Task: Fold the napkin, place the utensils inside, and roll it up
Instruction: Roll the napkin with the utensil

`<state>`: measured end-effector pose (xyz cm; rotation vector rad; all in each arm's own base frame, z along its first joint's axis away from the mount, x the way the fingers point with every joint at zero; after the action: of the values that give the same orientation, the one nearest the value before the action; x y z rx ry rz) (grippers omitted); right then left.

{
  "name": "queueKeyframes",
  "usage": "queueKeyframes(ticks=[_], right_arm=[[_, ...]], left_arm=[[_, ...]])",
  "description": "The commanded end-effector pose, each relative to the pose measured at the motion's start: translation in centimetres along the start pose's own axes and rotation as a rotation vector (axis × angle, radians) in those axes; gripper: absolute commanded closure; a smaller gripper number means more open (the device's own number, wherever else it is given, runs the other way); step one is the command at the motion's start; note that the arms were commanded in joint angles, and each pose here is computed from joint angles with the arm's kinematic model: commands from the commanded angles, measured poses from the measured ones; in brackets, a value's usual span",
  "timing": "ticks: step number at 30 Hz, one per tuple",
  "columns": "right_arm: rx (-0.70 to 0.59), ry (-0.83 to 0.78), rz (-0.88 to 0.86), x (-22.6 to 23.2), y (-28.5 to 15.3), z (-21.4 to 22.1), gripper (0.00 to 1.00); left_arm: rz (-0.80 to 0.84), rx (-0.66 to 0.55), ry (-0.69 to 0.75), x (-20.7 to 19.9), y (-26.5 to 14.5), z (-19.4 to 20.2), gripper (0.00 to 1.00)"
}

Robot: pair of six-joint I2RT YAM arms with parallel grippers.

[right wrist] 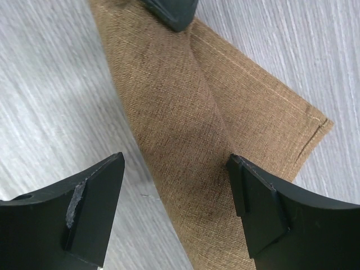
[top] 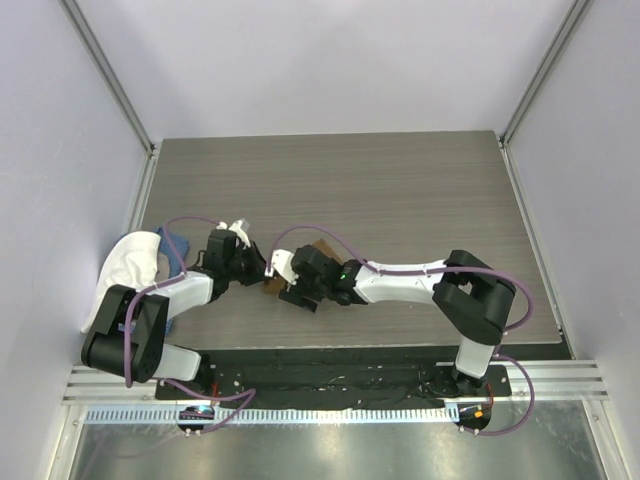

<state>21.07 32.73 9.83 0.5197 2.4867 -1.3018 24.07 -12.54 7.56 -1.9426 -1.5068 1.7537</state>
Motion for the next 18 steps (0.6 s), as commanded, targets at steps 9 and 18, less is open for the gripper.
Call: queueKeyframes(ticks=[9,18], right_arm=[[0.018,-0.05,0.063,-0.4,0.4,0.5,0.21],[0.016,-0.104,0.11,-1.3,-0.4,-0.8,0.18]], left_arm=[[-0.026,0.038,0.04,-0.1,-0.2,0.4,0.94],[-0.025,0.035,0.056,-0.5,-0.5,0.3,0.95]])
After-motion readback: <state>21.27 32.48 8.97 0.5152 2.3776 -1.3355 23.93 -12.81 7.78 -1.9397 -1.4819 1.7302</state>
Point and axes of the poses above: each gripper's point midway between its finger pads, its own y axis out along the fingers, its own x axis along the line the jaws close on, z = x × y, the point moved 7 cm from there along -y, back along the fingers, and after that the axes turned 13 degrees about -y, right-handed, at the moved point
